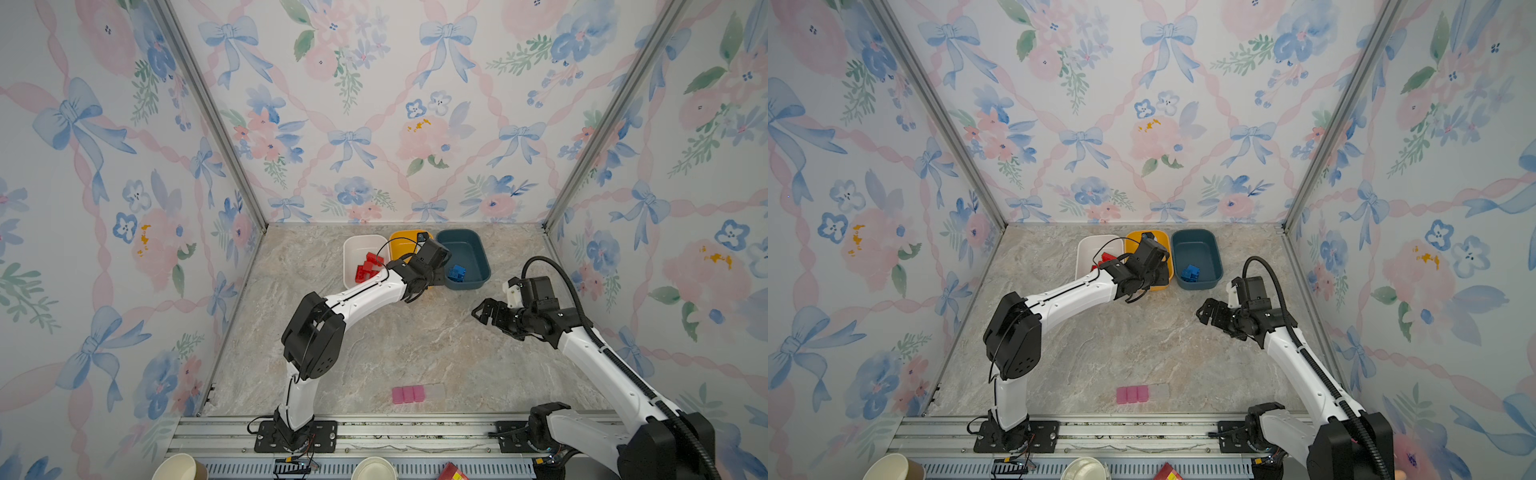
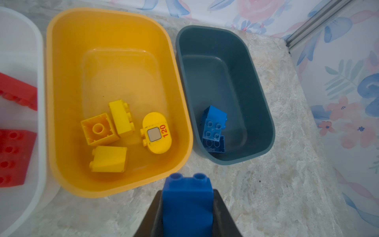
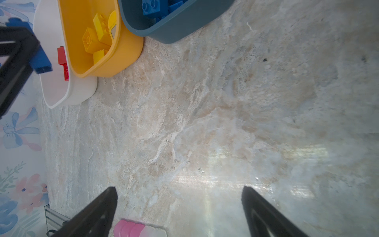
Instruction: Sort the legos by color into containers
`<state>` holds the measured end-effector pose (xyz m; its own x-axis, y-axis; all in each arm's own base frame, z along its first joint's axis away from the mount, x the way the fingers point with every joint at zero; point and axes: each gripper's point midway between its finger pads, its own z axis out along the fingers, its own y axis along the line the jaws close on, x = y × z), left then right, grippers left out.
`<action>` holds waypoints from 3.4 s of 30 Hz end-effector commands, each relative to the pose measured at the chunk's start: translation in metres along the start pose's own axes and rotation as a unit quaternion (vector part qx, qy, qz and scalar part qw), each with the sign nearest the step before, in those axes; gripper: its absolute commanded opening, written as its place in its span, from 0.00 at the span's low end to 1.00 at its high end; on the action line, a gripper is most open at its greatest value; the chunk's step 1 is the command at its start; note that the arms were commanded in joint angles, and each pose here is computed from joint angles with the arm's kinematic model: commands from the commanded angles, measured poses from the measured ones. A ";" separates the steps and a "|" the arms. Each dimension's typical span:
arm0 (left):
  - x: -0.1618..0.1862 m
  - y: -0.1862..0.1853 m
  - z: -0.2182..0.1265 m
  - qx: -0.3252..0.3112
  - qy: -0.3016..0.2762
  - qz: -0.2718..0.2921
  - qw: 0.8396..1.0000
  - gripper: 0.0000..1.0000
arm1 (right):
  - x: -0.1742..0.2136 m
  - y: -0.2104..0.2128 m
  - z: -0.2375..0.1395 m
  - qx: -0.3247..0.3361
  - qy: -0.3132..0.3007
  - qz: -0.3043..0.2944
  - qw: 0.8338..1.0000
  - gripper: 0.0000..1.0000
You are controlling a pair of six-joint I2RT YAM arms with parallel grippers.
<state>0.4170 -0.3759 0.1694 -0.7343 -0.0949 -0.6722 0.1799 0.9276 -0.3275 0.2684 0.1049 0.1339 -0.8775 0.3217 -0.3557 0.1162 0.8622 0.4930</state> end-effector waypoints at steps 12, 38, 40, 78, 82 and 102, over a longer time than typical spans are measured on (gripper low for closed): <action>-0.013 -0.066 0.078 0.072 -0.007 0.059 0.996 0.10 | 0.005 -0.009 -0.014 0.021 -0.008 0.008 1.000 0.97; -0.033 -0.101 0.094 0.125 -0.044 0.102 0.986 0.81 | 0.004 -0.011 -0.020 0.025 -0.017 0.010 0.999 0.97; -0.039 -0.100 0.085 0.122 -0.053 0.104 0.986 0.82 | 0.003 -0.011 -0.020 0.026 -0.018 0.010 0.999 0.97; -0.046 0.174 -0.110 -0.126 -0.218 0.065 0.966 0.91 | -0.099 -0.017 -0.007 0.132 -0.131 -0.136 0.973 0.97; -0.043 0.217 -0.125 -0.165 -0.241 0.058 0.954 0.92 | -0.109 -0.017 0.002 0.139 -0.139 -0.154 0.968 0.97; -0.013 0.309 -0.173 -0.256 -0.336 0.072 0.904 0.92 | -0.144 -0.049 0.035 0.185 -0.231 -0.234 0.926 0.97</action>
<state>0.3713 -0.0318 0.1730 -0.2246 -0.0284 -0.9740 -0.1953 0.9806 0.0164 0.3946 0.0433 0.1285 -0.6536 -0.0421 -0.7557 -0.0233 0.9991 -0.0355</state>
